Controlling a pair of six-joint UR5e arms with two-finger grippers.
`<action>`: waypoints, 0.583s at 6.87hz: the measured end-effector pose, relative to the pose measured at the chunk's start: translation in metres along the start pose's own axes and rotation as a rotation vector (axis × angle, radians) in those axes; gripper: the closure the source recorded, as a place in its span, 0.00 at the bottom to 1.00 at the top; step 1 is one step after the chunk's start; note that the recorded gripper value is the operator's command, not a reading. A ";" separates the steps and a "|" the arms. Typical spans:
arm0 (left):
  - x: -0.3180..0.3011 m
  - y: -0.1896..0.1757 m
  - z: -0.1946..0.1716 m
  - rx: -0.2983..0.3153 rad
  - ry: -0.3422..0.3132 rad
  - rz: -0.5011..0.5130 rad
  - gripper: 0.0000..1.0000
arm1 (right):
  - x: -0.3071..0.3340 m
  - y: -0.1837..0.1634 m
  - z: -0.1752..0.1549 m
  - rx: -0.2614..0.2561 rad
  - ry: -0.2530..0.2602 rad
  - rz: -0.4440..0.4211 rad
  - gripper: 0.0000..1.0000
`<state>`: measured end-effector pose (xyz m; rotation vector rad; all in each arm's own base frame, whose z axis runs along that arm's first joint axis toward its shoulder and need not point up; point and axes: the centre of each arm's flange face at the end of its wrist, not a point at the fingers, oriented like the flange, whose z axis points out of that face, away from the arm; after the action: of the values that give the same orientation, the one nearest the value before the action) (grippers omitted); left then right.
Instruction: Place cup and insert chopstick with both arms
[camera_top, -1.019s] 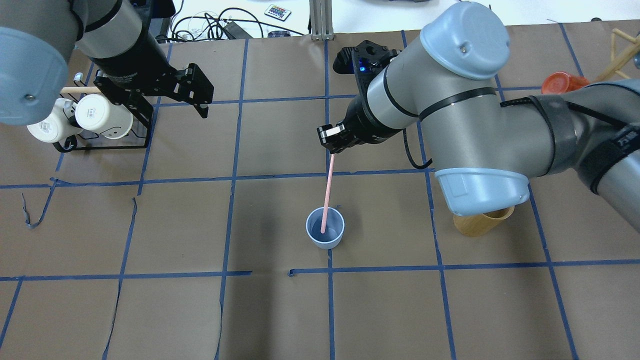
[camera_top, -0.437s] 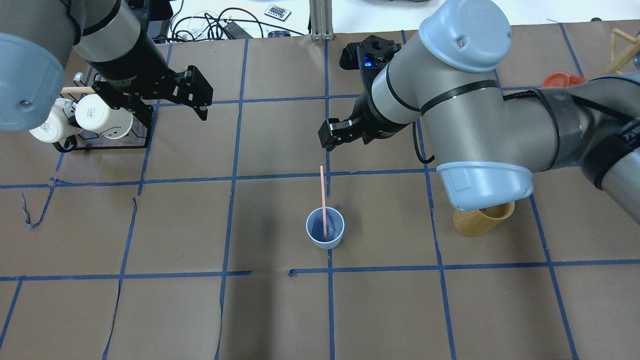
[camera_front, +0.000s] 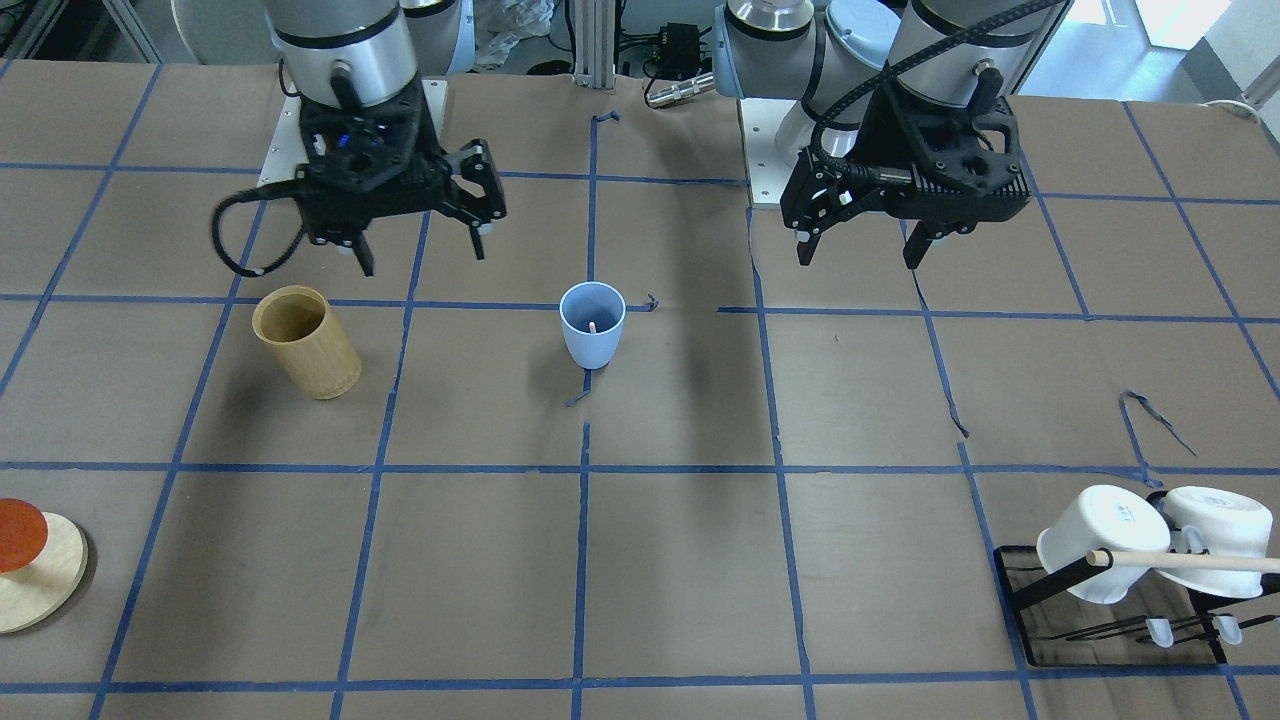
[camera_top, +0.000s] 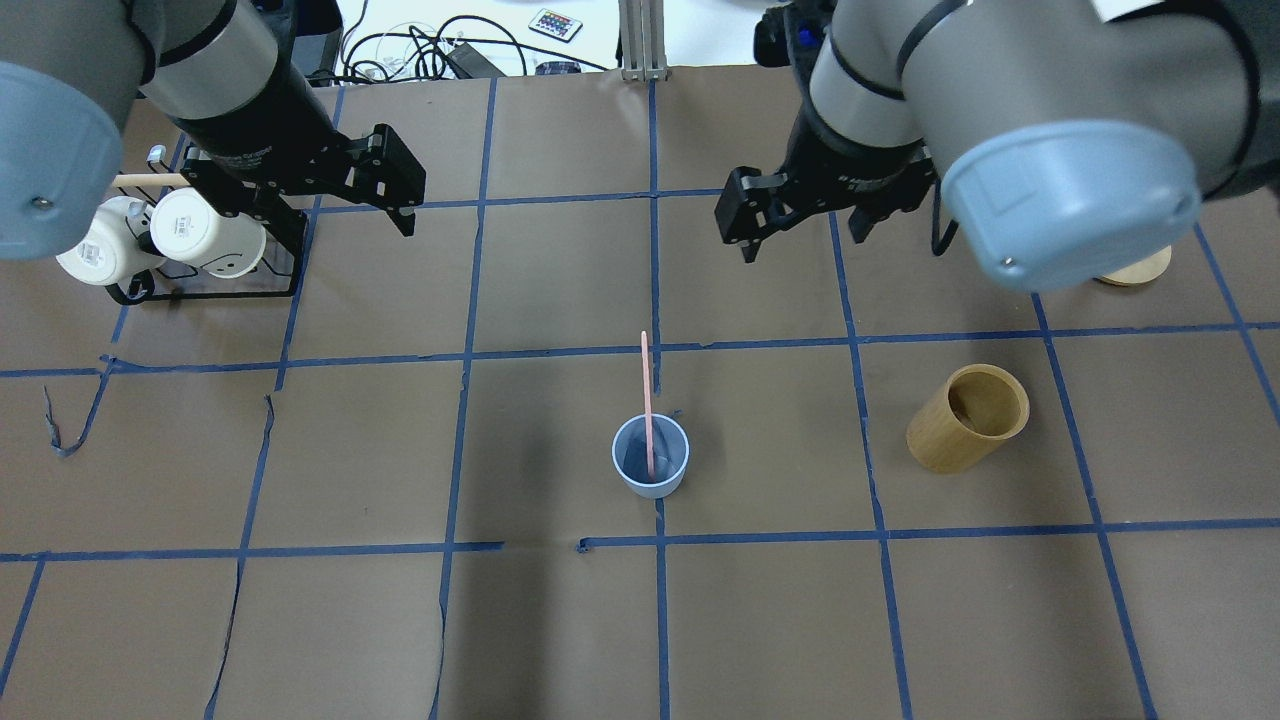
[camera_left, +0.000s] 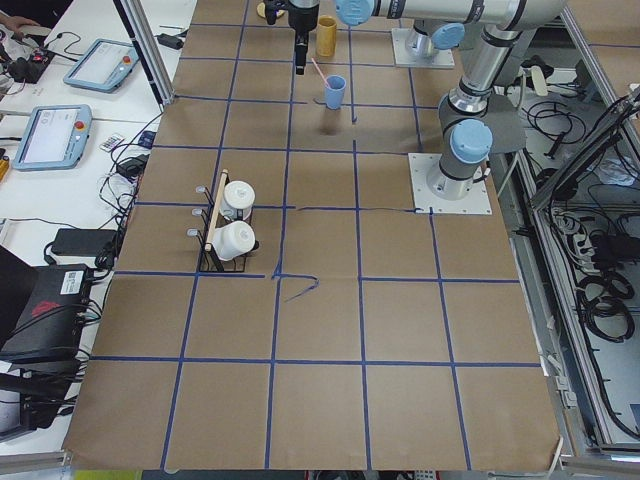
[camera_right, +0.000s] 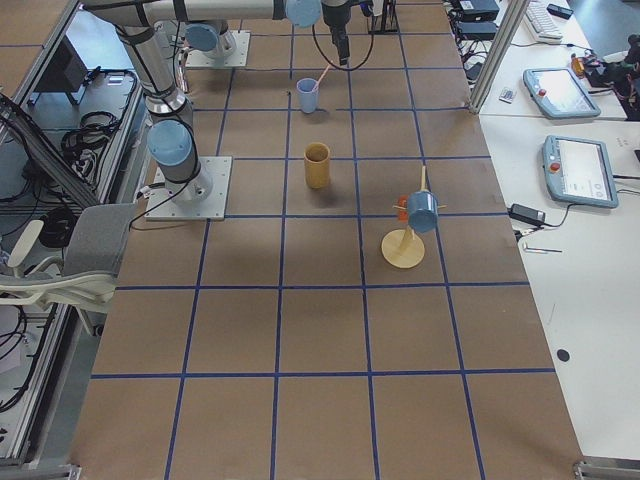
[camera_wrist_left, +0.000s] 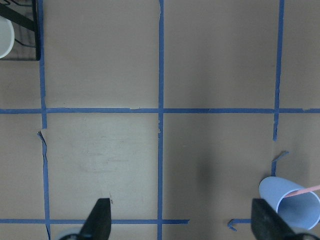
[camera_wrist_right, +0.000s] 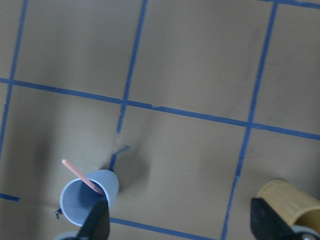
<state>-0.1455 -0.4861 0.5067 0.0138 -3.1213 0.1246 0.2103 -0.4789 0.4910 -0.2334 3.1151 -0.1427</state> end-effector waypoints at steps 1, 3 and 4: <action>0.001 0.003 -0.002 0.000 0.002 0.002 0.00 | 0.039 -0.008 -0.012 -0.027 0.047 0.063 0.00; 0.000 0.005 -0.003 0.000 -0.002 -0.002 0.00 | 0.092 -0.015 -0.022 -0.046 0.070 0.156 0.00; 0.001 0.005 -0.002 0.000 0.002 -0.004 0.00 | 0.098 -0.015 -0.021 -0.051 0.065 0.169 0.00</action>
<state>-0.1469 -0.4811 0.5084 0.0205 -3.1191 0.1242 0.1157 -0.5063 0.5125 0.0354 3.1870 -0.0700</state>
